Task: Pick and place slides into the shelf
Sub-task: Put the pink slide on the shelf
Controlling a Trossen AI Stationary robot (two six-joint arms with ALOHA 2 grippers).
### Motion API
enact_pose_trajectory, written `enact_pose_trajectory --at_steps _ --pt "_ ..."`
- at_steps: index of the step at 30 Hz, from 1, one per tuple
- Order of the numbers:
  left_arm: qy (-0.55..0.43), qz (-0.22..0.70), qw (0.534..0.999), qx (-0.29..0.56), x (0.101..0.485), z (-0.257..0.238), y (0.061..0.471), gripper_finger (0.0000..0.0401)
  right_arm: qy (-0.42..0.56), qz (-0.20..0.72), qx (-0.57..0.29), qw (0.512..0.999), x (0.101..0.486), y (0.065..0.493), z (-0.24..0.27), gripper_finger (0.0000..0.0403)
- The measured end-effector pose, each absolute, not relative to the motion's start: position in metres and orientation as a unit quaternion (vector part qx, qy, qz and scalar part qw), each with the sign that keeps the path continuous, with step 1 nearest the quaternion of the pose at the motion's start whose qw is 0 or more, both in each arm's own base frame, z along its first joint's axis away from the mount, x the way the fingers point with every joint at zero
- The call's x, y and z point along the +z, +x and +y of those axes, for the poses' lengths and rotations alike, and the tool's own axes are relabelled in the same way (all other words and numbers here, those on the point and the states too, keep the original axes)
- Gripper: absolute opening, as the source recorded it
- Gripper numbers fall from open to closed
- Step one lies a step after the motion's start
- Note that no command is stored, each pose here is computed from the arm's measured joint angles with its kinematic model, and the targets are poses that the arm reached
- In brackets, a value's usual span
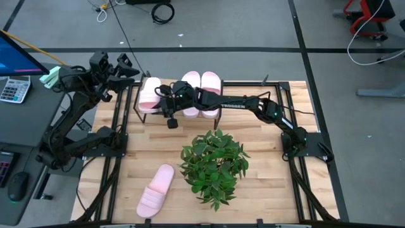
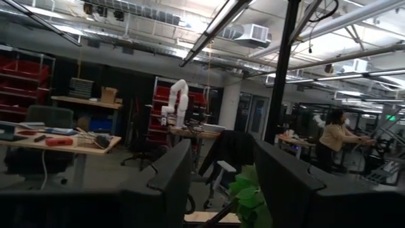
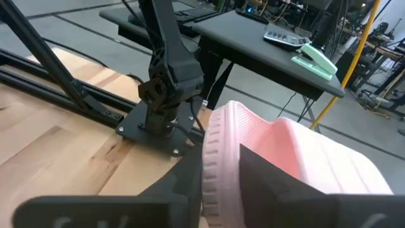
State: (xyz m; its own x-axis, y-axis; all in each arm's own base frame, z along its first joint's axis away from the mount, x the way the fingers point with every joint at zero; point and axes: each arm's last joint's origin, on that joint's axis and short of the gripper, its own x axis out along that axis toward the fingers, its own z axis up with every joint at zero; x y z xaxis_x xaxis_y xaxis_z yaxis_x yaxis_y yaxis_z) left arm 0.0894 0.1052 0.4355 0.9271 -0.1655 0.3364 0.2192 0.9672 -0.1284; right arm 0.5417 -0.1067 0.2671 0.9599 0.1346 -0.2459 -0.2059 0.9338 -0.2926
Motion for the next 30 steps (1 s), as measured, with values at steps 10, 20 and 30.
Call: enact_pose_trajectory --at_steps 10,20,30 --pt "-0.082 -0.163 0.977 -0.106 0.435 0.104 0.091 0.0178 -0.141 0.109 0.096 0.979 0.268 0.542 -0.104 0.0154" --pt "-0.082 -0.163 0.977 -0.106 0.435 0.104 0.091 0.0175 -0.140 0.104 0.114 0.978 0.268 0.544 -0.094 0.0180" --pt "-0.082 -0.159 0.978 -0.109 0.435 0.104 0.091 0.0172 -0.167 0.131 -0.030 0.977 0.288 0.534 -0.107 0.0167"
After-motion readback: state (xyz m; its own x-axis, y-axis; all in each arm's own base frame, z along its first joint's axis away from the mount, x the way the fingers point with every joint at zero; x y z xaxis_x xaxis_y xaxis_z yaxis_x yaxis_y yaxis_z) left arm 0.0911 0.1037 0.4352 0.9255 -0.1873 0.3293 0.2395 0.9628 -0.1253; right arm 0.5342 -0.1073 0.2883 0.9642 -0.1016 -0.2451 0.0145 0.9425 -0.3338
